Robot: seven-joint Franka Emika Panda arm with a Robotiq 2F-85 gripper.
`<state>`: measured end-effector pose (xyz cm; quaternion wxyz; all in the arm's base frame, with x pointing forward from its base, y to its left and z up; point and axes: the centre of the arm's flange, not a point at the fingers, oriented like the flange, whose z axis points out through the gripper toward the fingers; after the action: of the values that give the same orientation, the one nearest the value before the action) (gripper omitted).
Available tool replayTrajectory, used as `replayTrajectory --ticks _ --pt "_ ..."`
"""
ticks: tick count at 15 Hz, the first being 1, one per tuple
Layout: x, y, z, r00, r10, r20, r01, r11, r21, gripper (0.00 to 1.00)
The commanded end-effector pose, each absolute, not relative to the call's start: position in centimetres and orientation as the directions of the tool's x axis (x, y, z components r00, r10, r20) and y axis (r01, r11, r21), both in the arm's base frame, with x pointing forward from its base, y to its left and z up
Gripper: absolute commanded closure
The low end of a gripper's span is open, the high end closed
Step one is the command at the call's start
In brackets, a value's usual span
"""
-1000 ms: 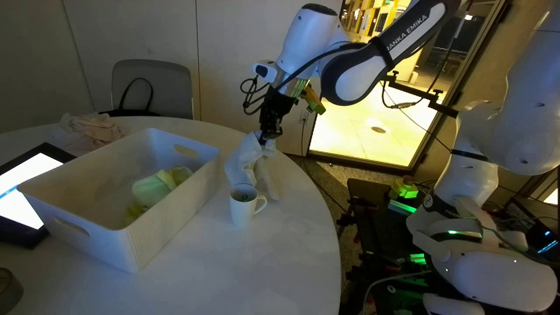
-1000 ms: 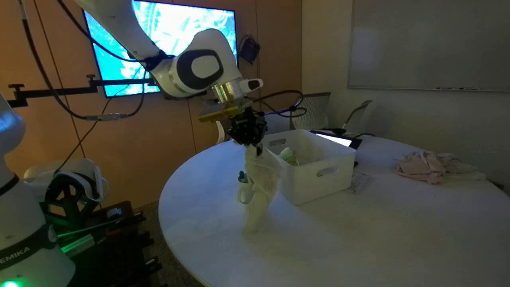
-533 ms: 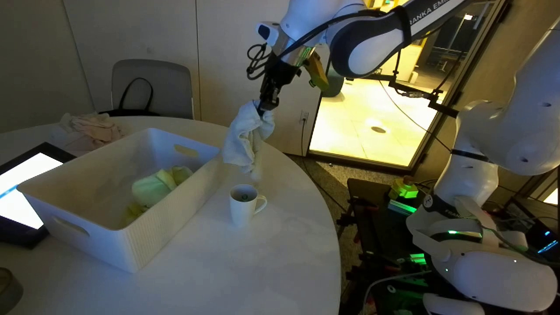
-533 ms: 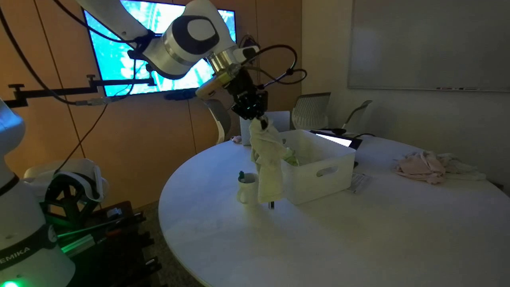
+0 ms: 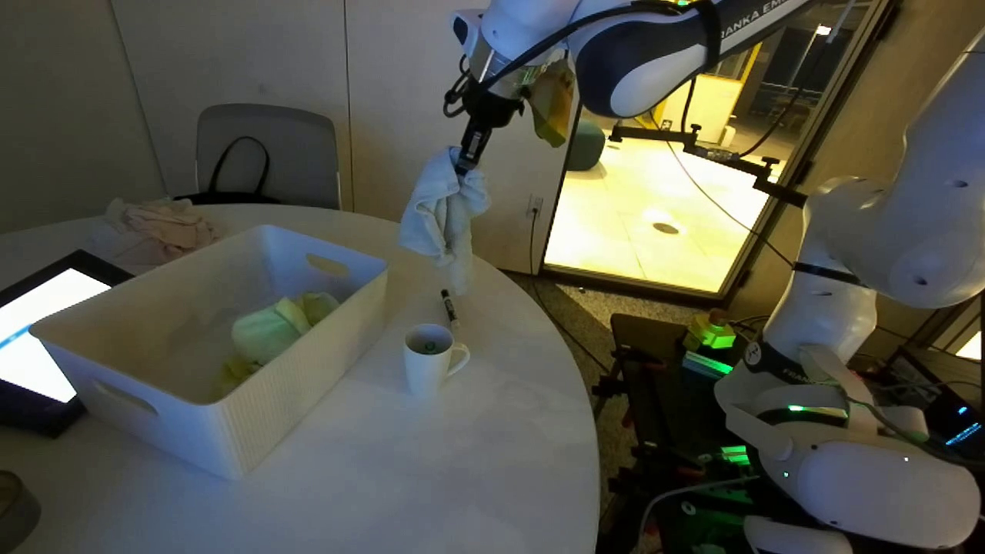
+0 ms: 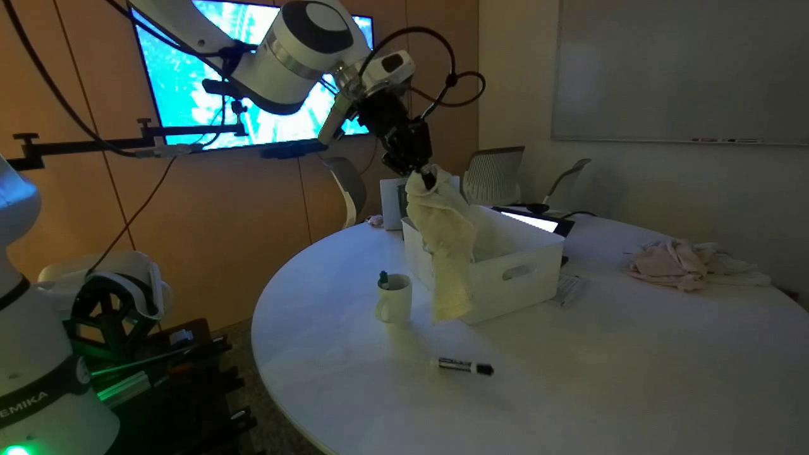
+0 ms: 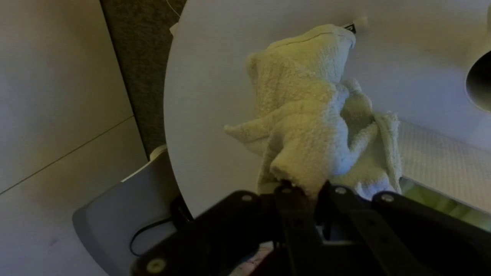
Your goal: Put the cloths in the box and put the markers in the cup
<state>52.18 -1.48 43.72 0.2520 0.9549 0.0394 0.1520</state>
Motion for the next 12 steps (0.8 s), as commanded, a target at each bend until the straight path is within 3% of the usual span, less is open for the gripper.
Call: replayTrajectory --ticks 1,12 --pt "53.3 0.1 45.3 0.95 0.161 0.267 -0.001 -0.855 0.519 0.97" --pt "56.2 9.4 49.3 0.844 0.395 0.363 0.153 -0.826 0.543 0.97"
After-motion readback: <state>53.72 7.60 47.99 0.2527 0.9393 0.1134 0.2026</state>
